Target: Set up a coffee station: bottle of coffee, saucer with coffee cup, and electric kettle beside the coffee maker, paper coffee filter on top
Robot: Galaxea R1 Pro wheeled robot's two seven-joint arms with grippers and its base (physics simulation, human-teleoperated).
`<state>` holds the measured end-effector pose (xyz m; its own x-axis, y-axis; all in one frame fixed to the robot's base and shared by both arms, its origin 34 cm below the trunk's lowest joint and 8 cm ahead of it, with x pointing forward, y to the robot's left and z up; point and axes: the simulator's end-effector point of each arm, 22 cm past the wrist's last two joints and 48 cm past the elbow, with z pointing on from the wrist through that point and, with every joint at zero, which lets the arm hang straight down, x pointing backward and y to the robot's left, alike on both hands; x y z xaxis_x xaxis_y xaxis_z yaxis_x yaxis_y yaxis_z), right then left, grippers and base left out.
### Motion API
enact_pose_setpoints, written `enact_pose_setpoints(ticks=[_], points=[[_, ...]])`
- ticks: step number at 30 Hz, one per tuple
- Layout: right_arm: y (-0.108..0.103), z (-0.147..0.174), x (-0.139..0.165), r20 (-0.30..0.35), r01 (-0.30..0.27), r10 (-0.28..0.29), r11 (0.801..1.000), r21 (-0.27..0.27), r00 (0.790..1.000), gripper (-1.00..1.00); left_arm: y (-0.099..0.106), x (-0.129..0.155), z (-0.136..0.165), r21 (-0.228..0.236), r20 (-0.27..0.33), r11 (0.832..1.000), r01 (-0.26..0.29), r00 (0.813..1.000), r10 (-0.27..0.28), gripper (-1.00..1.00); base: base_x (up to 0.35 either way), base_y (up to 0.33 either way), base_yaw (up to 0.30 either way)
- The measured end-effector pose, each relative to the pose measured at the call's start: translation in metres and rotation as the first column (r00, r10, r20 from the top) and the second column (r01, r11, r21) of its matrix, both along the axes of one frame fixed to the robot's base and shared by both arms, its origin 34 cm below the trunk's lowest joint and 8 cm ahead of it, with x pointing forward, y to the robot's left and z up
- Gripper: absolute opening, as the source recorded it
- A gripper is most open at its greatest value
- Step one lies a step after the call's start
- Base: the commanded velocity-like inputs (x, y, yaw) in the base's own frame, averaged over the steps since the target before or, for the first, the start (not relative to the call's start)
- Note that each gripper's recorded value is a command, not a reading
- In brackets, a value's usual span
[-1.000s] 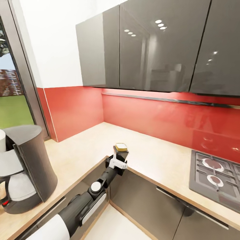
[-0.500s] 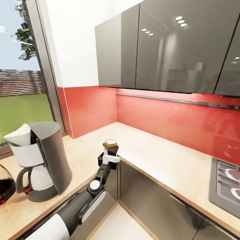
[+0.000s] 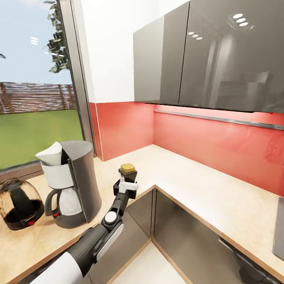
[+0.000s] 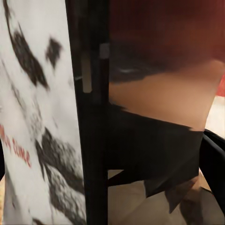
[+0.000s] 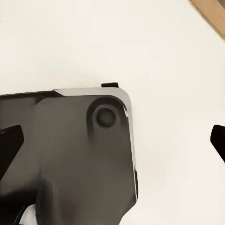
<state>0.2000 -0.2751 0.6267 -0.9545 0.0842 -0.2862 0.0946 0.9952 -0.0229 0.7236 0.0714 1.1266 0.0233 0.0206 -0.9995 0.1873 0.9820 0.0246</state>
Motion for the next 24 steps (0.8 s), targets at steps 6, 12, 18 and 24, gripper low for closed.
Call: enact_pose_setpoints(ticks=[6,12,18,24], points=[[-0.0006,0.0,-0.0001,0.0,-0.002,0.002,1.0,-0.001,1.0,1.0,-0.0018,-0.0007,-0.002,0.011,0.0,1.0,0.003,1.0,-0.003,-1.0,0.027,0.0,0.025],[-0.0011,0.0002,-0.0002,0.001,-0.002,0.002,1.0,-0.002,1.0,1.0,-0.0026,-0.0012,-0.0018,0.009,-0.001,1.0,0.004,1.0,-0.004,-1.0,0.293,0.0,0.001],[-0.0014,0.0,-0.0004,-0.001,0.003,-0.003,1.0,-0.001,1.0,1.0,-0.0019,-0.0005,-0.0028,0.004,-0.005,1.0,0.002,1.0,-0.002,-1.0,0.158,0.0,0.001],[-0.0015,-0.0001,-0.0005,-0.002,0.005,-0.005,1.0,-0.001,1.0,1.0,-0.0004,-0.0002,-0.0079,0.016,-0.012,1.0,-0.001,1.0,0.001,-1.0,0.01,0.0,0.179]])
